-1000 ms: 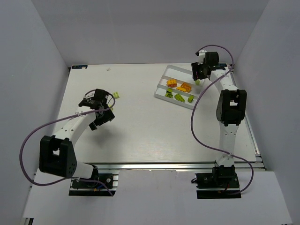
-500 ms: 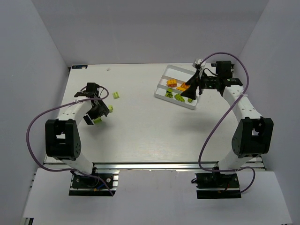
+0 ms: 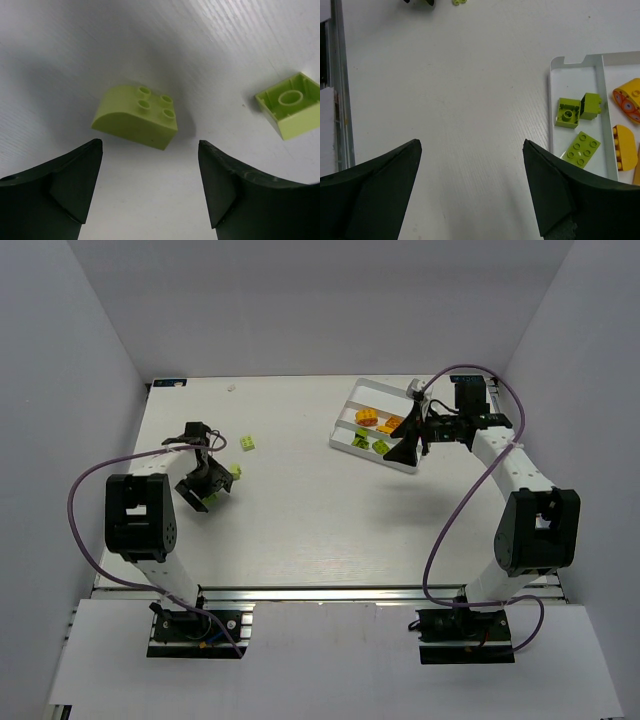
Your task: Sort the legos into containers by color
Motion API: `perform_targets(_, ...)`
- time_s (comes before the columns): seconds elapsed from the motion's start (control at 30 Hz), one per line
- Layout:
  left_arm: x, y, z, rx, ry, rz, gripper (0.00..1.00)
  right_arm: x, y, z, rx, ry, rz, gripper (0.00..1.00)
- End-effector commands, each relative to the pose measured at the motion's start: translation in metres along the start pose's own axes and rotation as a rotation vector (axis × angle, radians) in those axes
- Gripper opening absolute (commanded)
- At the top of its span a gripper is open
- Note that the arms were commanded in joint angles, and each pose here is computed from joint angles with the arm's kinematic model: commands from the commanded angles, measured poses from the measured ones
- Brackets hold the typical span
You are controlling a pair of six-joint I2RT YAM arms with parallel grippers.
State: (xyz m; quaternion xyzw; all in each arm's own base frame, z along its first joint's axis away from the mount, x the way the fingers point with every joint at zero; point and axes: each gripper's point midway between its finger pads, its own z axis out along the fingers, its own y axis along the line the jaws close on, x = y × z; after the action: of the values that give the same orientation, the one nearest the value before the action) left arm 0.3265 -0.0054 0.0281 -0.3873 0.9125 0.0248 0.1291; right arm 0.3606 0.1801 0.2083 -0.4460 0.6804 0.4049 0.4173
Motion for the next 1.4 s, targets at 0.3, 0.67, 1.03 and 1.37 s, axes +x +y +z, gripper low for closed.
perform_targets(0.3, -0.024, -0.003, 0.012, -0.008, -0.026, -0.234, 0.74, 0.006, 0.019, -0.004, -0.029, -0.009, 0.031, 0.87)
perform_targets(0.67, -0.040, -0.016, 0.018, 0.038, -0.011, -0.289, 0.42, 0.013, 0.027, -0.006, -0.038, 0.003, 0.046, 0.87)
perform_targets(1.03, -0.047, -0.022, -0.033, 0.167, -0.096, -0.148, 0.24, 0.014, 0.033, -0.007, -0.047, 0.006, 0.031, 0.84)
perform_targets(1.37, -0.085, 0.025, -0.021, -0.032, -0.167, -0.198, 0.81, 0.012, 0.030, 0.000, -0.039, 0.003, 0.053, 0.85)
